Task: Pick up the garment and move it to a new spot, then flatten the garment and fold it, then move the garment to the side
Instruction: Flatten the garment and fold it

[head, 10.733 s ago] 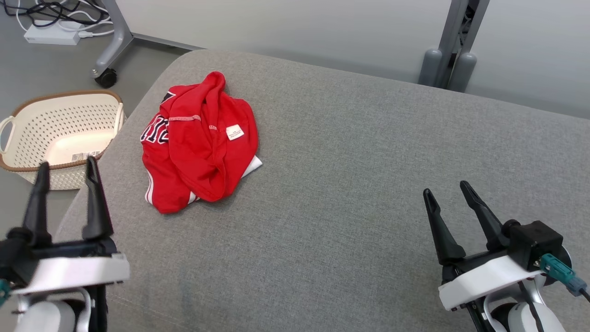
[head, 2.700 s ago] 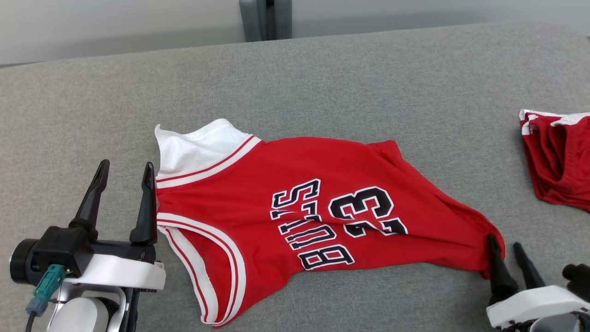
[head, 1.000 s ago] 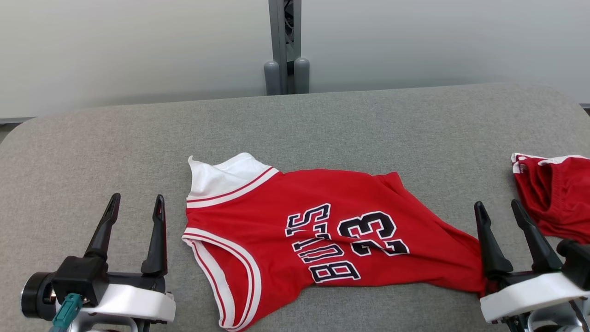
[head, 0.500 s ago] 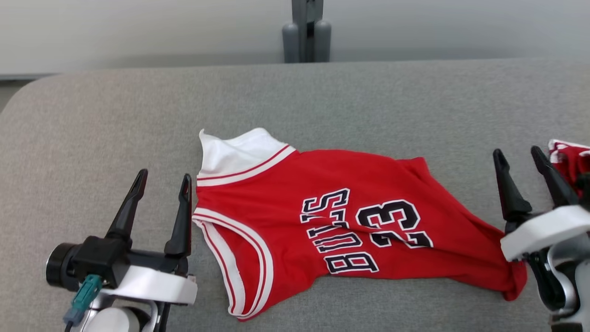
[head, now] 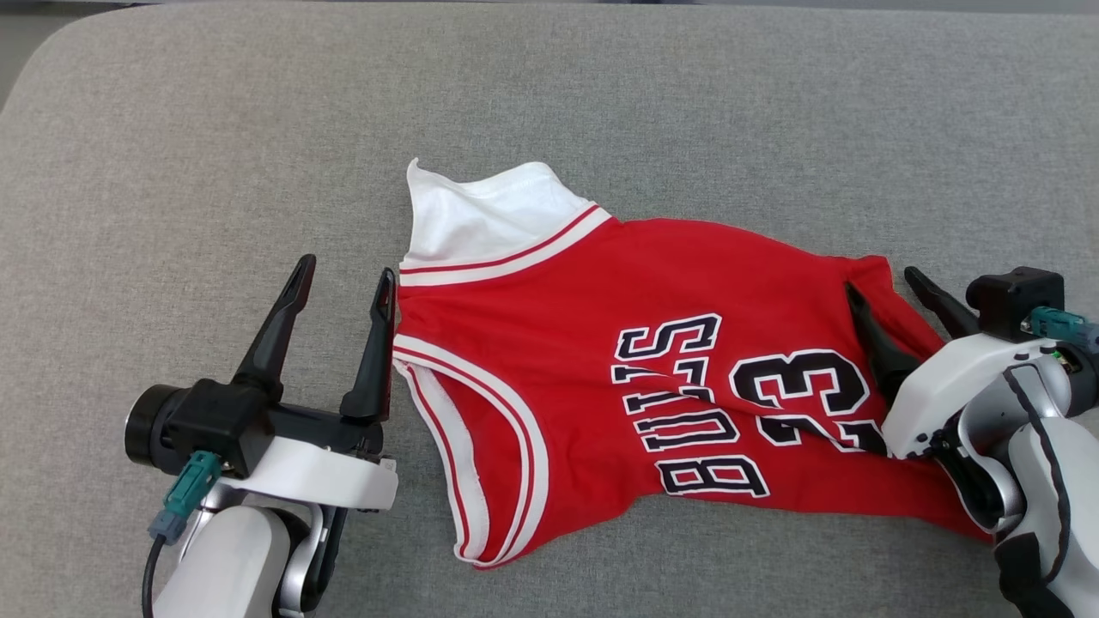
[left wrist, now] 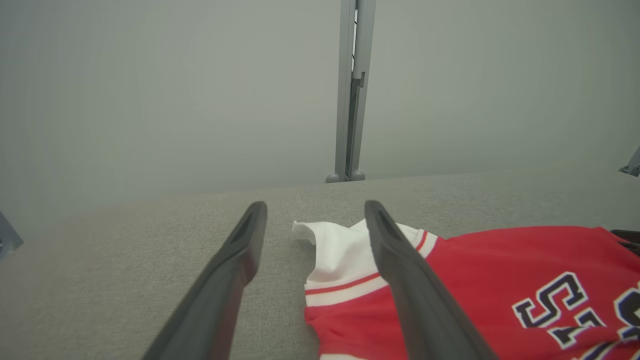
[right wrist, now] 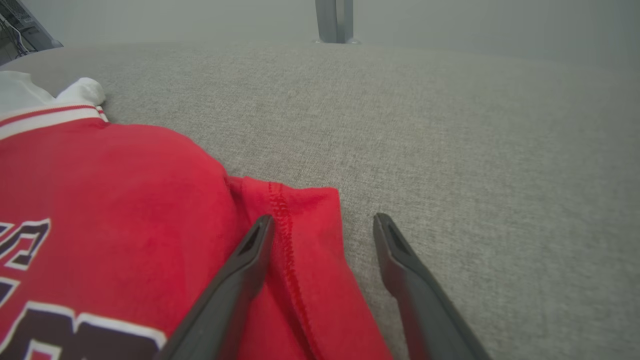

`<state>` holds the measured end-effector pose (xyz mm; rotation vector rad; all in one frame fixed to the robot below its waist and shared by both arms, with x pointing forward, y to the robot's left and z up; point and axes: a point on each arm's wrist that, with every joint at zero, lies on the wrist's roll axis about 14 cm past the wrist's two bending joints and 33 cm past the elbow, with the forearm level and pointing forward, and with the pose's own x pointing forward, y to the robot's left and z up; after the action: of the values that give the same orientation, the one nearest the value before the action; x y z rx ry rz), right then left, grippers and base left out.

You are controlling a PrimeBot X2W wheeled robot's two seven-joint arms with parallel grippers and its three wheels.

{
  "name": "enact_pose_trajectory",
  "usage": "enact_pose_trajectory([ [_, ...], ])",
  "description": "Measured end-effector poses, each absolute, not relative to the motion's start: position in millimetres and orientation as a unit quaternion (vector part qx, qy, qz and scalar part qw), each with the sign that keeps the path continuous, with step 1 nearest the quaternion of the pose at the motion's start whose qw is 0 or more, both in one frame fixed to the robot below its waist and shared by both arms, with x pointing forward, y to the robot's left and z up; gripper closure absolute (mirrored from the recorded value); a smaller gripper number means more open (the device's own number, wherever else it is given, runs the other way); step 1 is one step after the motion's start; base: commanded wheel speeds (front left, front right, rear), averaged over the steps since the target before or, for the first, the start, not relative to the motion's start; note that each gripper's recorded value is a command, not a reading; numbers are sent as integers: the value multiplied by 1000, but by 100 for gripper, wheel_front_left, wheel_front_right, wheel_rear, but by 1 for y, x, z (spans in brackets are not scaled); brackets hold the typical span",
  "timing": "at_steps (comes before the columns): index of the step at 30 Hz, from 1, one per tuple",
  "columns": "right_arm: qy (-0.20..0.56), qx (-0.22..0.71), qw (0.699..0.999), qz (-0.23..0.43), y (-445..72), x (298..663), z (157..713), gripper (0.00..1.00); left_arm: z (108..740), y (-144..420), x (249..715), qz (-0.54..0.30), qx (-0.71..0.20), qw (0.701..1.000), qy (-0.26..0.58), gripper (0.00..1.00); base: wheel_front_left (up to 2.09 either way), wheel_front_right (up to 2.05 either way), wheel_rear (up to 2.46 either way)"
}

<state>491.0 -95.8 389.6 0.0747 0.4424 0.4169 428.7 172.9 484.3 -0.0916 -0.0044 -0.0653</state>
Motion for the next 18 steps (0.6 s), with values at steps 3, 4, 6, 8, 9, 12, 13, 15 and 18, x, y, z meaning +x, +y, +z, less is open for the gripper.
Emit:
enact_pose_trajectory([
  [3, 234, 42, 947, 217, -88, 488, 379, 78, 479, 176, 430, -30, -45, 999, 3, 0, 0, 0, 0],
  [4, 227, 45, 949, 216, -88, 491, 382, 100, 478, 176, 430, -29, -45, 999, 4, 0, 0, 0, 0],
  [6, 205, 49, 955, 210, -93, 498, 391, 100, 476, 177, 431, -29, -45, 999, 6, 0, 0, 0, 0],
  [8, 176, 55, 963, 199, -100, 507, 404, 100, 476, 177, 432, -28, -45, 999, 6, 0, 0, 0, 0],
  [9, 162, 58, 966, 195, -103, 510, 411, 100, 476, 177, 432, -29, -46, 999, 5, 0, 0, 0, 0],
  [12, 113, 76, 975, 178, -113, 525, 439, 100, 478, 175, 435, -33, -45, 998, 1, 0, 0, 0, 0],
  [13, 95, 78, 977, 173, -117, 529, 448, 100, 480, 175, 436, -34, -45, 998, -2, 0, 0, 0, 0],
  [15, 64, 80, 982, 157, -129, 538, 466, 100, 484, 175, 437, -35, -44, 998, -8, 0, 0, 0, 0],
  [18, 16, 93, 987, 133, -146, 545, 494, 100, 489, 172, 439, -40, -44, 998, -16, 0, 0, 0, 0],
])
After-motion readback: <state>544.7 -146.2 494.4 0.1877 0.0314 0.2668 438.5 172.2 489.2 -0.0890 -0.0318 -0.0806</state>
